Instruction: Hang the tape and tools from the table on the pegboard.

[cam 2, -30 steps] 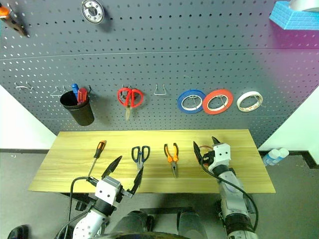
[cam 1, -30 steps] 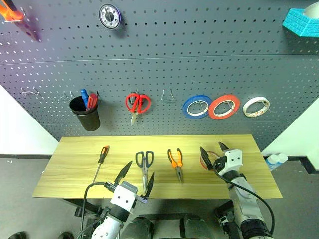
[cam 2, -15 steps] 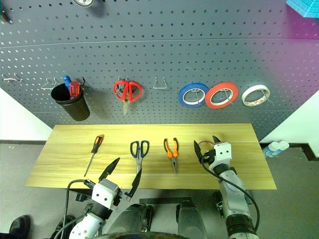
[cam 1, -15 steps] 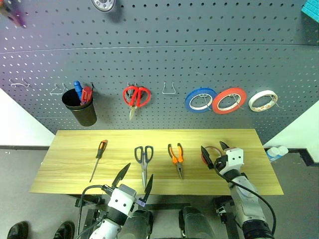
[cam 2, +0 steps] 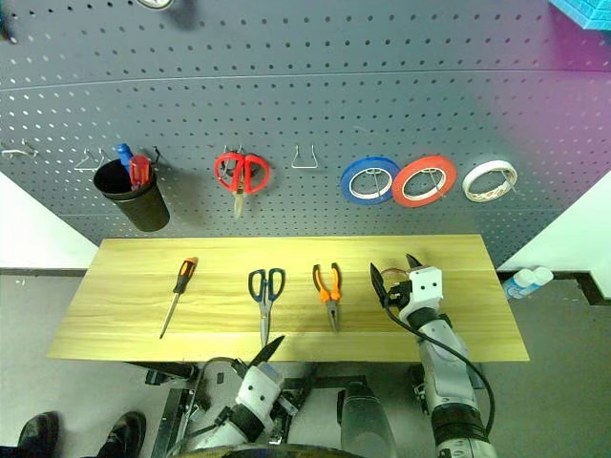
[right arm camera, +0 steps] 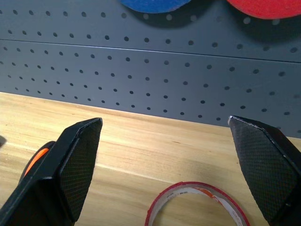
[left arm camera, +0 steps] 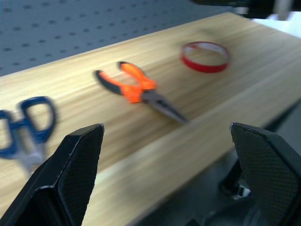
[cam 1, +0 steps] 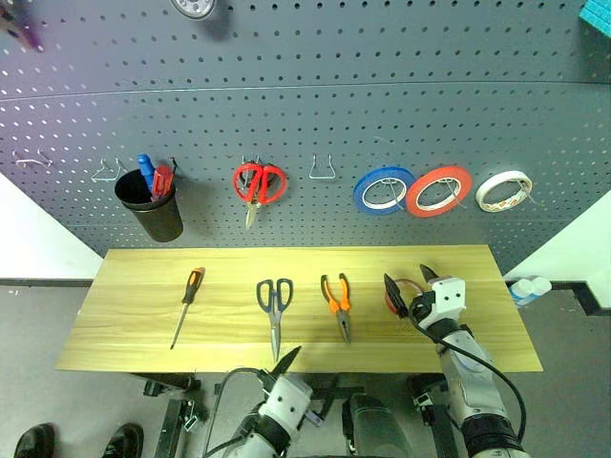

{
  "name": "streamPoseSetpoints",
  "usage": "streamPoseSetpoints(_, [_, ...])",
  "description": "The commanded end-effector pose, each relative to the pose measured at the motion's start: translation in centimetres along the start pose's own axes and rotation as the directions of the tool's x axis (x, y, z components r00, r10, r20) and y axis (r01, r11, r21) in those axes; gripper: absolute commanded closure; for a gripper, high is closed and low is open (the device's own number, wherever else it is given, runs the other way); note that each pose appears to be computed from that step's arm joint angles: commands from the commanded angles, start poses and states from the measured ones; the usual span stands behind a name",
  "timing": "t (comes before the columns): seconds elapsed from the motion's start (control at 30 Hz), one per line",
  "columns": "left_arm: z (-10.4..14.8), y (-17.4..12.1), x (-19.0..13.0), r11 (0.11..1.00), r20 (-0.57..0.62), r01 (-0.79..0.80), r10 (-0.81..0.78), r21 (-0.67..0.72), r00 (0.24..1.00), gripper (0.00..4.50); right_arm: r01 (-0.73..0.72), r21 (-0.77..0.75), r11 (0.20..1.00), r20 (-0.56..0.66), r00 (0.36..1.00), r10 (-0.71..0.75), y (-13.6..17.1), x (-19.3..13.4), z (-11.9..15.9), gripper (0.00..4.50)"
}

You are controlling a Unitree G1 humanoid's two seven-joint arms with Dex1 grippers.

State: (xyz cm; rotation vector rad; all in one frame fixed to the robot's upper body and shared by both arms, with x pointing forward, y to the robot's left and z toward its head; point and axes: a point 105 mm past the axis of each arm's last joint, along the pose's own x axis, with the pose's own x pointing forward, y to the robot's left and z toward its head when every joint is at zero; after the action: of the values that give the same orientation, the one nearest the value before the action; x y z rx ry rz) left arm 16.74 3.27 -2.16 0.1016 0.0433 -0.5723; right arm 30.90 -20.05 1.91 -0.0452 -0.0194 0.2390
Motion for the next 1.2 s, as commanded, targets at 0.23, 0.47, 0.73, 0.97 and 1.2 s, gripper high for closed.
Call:
streamPoseSetpoints(0.23, [1.7, -0.7, 0.1, 1.000, 0.072, 0.009, -0.010, 0.012, 0.997, 0.02, -0.008, -0.004, 1.000, 0.036, 0.999, 0.008, 0.2, 0.7, 0.8, 0.00])
streamPoseSetpoints(0.47, [2.3, 0.5, -0.2, 0.999, 0.090, -0.030, 0.027, 0.025, 0.996, 0.02, -0.008, -0.004, 1.000, 0.035, 0.999, 0.008, 0.1, 0.6, 0.7, 0.00])
streamPoseSetpoints(0.73, [2.9, 1.3, -0.6, 0.998, 0.097, -0.044, 0.041, 0.036, 0.994, 0.02, -0.023, -0.003, 1.000, 0.022, 0.999, 0.023, 0.4, 0.1, 0.4, 0.00])
streamPoseSetpoints(0.97, [3.2, 0.9, -1.0, 0.998, 0.099, -0.051, 0.046, 0.049, 0.994, 0.02, -0.030, -0.004, 1.000, 0.008, 1.000, 0.030, 0.5, -0.5, 0.1, 0.00])
streamPoseSetpoints(1.2, [3.8, 2.2, -1.3, 0.997, 0.127, -0.071, 0.074, -0.023, 0.989, 0.02, -0.029, 0.000, 1.000, 0.006, 1.000, 0.029, 0.6, -0.4, 0.0, 0.00])
